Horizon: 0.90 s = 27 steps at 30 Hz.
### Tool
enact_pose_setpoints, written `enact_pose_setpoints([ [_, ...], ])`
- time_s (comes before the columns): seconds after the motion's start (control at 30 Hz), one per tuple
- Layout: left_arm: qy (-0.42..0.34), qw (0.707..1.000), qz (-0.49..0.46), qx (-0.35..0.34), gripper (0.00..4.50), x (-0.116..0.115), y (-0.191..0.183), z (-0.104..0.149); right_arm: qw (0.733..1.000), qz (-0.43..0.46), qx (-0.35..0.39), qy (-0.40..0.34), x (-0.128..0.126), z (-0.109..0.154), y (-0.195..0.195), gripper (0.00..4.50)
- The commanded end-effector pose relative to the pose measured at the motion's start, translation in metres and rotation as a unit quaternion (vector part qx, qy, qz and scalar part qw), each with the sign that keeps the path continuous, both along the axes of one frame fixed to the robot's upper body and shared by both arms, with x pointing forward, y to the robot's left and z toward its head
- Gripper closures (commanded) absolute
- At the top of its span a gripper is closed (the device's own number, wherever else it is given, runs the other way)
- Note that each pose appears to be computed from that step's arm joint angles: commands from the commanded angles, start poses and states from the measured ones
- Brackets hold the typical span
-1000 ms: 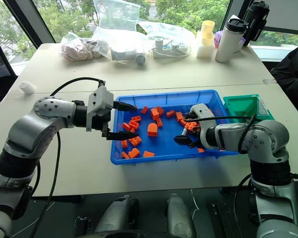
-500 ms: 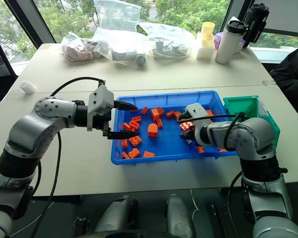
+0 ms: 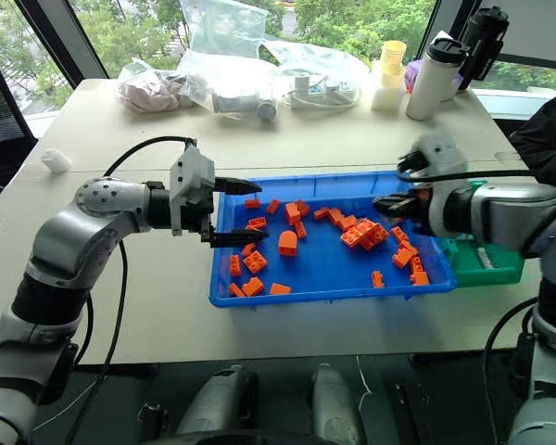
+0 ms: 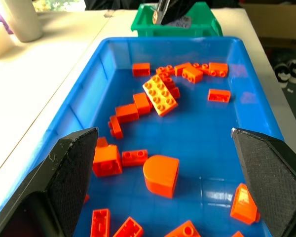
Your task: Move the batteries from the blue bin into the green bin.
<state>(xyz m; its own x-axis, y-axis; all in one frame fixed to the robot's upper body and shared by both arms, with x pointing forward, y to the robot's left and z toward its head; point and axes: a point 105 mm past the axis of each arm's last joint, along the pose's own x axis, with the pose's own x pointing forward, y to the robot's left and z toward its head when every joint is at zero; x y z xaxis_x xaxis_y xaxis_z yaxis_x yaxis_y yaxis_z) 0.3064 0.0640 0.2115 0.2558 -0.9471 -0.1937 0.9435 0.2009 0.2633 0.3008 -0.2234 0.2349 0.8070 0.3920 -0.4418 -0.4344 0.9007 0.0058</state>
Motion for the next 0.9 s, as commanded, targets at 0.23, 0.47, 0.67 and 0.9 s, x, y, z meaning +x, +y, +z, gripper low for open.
enact_pose_setpoints([
  [0.23,-0.02,0.996,-0.065,-0.05,0.0,0.002,-0.04,0.021,0.986,-0.153,-0.045,-0.047,-0.006,0.009,-0.086,4.5],
  [0.47,-0.015,0.996,-0.079,-0.029,0.0,0.003,-0.05,0.012,0.977,-0.202,-0.057,-0.03,0.001,-0.028,-0.111,4.5],
  [0.67,-0.01,0.996,-0.075,-0.035,0.0,0.001,-0.048,0.015,0.971,-0.218,-0.083,-0.041,0.006,-0.036,-0.126,1.56],
  [0.9,0.008,0.998,-0.061,-0.034,0.0,-0.002,-0.023,0.021,0.97,-0.129,-0.026,-0.205,0.015,0.025,-0.096,0.05],
])
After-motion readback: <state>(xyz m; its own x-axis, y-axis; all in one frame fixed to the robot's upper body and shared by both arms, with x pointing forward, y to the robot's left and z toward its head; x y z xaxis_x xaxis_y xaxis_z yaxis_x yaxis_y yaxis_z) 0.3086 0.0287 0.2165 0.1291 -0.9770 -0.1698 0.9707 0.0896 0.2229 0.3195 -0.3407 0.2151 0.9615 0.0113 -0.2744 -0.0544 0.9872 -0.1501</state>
